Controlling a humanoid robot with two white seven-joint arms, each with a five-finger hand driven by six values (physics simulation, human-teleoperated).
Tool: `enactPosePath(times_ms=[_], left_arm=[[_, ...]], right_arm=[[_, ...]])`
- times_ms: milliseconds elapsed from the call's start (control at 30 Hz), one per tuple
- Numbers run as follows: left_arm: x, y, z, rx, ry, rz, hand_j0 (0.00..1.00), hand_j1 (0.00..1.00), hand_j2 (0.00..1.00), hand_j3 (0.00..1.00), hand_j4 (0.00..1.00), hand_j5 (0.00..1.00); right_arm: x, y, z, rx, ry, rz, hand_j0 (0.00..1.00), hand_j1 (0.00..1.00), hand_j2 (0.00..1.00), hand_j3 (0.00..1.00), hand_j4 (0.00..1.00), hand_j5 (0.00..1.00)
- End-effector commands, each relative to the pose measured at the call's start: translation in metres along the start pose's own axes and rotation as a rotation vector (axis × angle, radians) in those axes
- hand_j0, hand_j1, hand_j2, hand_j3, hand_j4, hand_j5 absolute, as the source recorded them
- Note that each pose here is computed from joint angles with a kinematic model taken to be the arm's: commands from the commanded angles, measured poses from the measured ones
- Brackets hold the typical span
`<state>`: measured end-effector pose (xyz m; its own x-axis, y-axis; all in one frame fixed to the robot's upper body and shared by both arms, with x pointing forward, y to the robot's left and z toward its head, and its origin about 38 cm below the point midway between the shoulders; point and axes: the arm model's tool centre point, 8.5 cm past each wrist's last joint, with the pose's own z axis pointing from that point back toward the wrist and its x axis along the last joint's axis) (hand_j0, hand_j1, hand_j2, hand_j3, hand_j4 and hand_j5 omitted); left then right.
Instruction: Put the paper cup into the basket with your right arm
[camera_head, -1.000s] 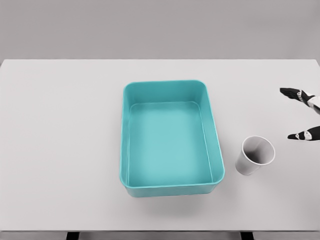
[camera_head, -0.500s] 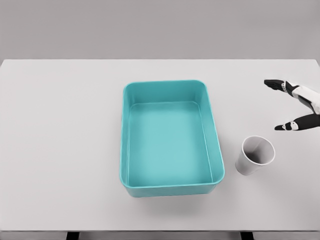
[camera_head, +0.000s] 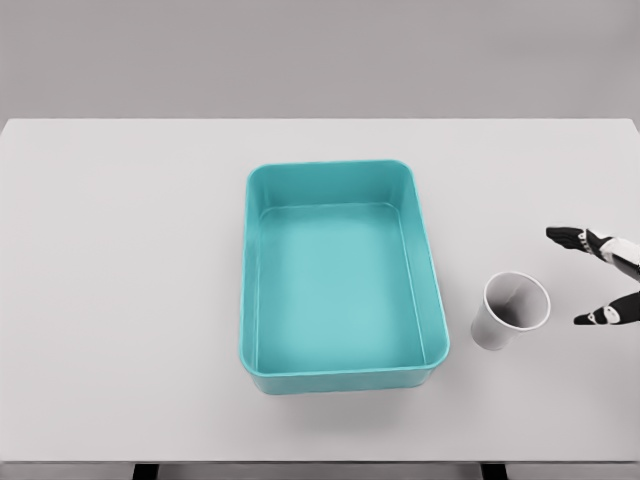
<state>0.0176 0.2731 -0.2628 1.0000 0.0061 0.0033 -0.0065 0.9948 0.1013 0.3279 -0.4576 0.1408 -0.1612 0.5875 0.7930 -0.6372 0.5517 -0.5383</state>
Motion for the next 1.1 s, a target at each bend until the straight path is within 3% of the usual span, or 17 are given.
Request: enactPosePath(times_ms=[0,200,1067], left_arm=[[0.000,0.000,0.000,0.000,0.000,0.000,1.00,1.00,1.00,1.00,1.00,1.00],[0.000,0.000,0.000,0.000,0.000,0.000,1.00,1.00,1.00,1.00,1.00,1.00],[0.000,0.000,0.000,0.000,0.000,0.000,1.00,1.00,1.00,1.00,1.00,1.00]], right_arm=[[0.000,0.004,-0.003,-0.001,-0.009,-0.014,1.00,1.00,1.00,1.00,1.00,1.00],[-0.002,0.019,-0.007,0.023,-0.019,-0.039,1.00,1.00,1.00,1.00,1.00,1.00],[0.004,0.049,-0.027,0.059,-0.082,-0.093,1.00,1.00,1.00,1.00,1.00,1.00]])
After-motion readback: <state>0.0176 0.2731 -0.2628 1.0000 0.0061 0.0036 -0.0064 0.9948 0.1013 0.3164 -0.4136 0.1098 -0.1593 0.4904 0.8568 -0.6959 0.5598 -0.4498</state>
